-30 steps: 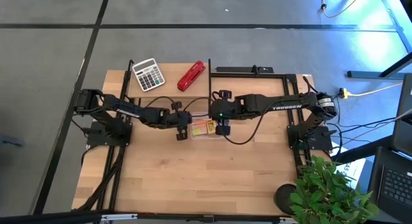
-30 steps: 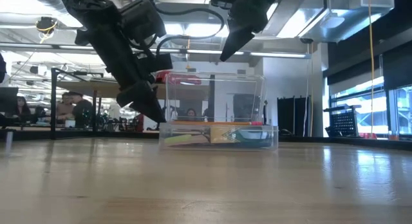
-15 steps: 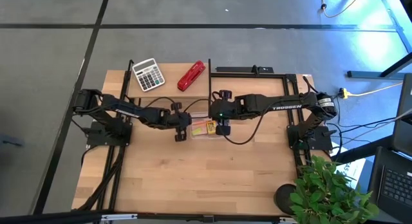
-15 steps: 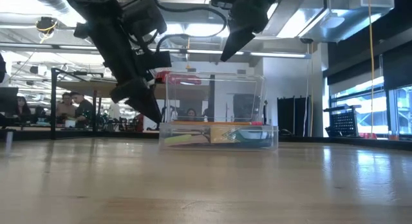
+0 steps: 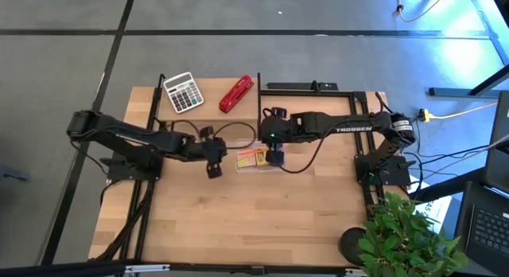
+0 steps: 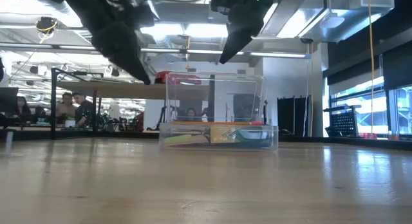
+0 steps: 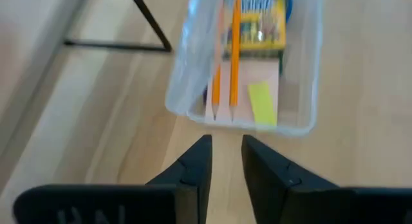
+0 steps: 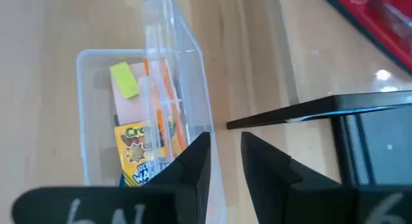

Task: Pack school essentials
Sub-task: Close the supply box

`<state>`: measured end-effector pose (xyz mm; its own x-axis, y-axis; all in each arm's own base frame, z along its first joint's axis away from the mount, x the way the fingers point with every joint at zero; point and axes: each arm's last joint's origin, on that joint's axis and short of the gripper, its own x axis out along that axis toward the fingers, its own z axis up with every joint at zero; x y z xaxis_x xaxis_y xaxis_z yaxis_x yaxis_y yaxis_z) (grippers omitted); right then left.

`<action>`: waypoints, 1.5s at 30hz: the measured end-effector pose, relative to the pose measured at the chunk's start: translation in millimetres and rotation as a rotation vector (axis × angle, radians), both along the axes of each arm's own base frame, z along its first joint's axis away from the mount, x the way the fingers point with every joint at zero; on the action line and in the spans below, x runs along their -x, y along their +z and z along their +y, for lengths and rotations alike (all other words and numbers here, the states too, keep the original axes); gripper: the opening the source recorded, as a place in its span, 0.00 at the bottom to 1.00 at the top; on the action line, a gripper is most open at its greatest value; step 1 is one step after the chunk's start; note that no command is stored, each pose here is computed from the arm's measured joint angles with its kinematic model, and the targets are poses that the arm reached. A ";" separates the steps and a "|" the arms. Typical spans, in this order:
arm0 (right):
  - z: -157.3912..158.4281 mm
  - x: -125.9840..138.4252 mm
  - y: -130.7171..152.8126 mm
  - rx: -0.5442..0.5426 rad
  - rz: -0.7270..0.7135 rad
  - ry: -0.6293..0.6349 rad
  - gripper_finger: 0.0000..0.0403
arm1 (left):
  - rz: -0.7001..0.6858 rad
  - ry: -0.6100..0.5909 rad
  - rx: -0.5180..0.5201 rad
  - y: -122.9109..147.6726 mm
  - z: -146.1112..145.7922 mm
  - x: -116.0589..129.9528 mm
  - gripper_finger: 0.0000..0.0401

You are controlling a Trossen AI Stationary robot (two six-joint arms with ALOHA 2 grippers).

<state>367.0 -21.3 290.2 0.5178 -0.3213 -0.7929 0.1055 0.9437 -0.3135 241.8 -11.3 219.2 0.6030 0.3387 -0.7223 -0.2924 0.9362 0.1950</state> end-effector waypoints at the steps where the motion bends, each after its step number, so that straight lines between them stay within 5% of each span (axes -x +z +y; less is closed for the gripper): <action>1: -1.4 0.1 -0.2 -0.013 0.001 0.004 0.22 | -0.017 0.001 -0.004 3.3 -0.6 1.5 0.19; 27: 4.3 -11.3 -25.1 -0.199 0.066 0.077 0.22 | -0.065 0.021 -0.037 11.3 -0.9 4.0 0.19; 45: 12.6 -17.5 -8.9 -0.160 0.032 0.155 0.22 | -0.067 0.021 -0.038 11.2 -0.9 3.8 0.19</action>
